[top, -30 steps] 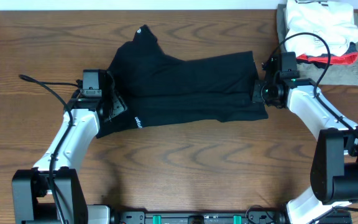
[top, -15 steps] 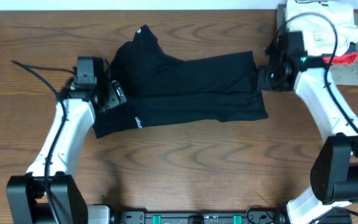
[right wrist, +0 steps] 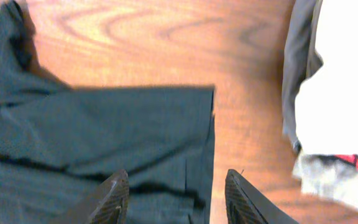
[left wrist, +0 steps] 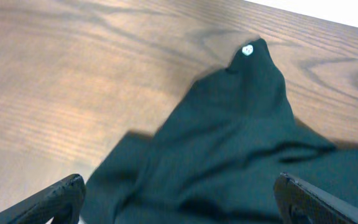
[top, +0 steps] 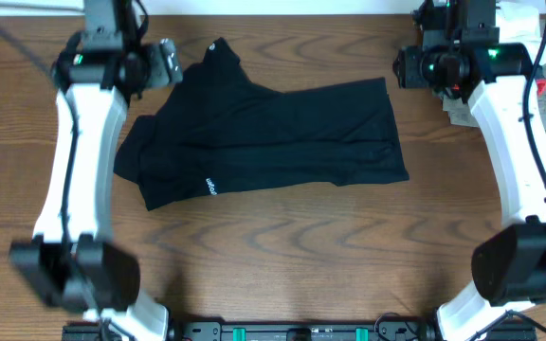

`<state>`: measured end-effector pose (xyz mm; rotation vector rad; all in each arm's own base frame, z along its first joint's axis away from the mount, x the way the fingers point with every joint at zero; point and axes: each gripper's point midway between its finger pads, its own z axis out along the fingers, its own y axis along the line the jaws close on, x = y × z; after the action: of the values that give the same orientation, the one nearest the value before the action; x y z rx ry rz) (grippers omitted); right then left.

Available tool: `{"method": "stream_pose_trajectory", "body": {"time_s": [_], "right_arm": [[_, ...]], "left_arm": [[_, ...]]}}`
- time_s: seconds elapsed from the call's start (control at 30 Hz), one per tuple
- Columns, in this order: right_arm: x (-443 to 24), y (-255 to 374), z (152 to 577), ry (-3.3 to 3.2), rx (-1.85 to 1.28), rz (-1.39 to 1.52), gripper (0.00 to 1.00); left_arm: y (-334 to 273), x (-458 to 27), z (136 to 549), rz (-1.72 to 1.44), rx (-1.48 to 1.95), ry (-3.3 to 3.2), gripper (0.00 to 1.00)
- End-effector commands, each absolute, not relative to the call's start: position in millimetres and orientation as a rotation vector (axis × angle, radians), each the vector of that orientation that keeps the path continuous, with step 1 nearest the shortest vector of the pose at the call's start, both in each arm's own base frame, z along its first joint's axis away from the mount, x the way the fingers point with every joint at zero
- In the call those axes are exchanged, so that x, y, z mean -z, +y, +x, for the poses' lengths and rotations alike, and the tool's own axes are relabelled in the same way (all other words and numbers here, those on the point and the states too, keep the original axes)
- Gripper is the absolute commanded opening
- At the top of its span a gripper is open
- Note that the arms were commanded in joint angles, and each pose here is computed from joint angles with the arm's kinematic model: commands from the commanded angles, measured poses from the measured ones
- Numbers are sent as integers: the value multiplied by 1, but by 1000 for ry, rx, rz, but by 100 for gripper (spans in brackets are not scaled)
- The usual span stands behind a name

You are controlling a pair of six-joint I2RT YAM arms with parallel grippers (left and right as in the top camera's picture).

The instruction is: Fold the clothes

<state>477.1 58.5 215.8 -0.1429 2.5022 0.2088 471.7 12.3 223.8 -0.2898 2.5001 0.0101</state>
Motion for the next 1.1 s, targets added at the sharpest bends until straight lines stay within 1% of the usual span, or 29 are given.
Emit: {"method": "stream_pose_trajectory", "body": {"time_s": [0.0, 0.2, 0.33, 0.43, 0.6, 0.87, 1.07], "right_arm": [[-200, 64, 490, 2526, -211, -190, 47], [-180, 86, 488, 2571, -245, -249, 45], [-177, 101, 483, 2585, -252, -294, 44], [-176, 108, 479, 2592, -257, -314, 43], [-174, 118, 475, 2600, -264, -341, 44], [-171, 119, 468, 2629, -265, -347, 44], [-169, 117, 465, 2646, -261, -347, 43]], "left_arm": [[5, -188, 509, -182, 24, 2568, 98], [-7, -142, 579, -111, 104, 2533, 98], [-14, -116, 611, -69, 149, 2474, 99], [-18, -96, 627, -40, 149, 2444, 99], [-38, -68, 647, 78, 142, 2391, 100], [-82, -47, 664, 202, 151, 2313, 99], [-91, -23, 664, 220, 144, 2331, 89]]}}
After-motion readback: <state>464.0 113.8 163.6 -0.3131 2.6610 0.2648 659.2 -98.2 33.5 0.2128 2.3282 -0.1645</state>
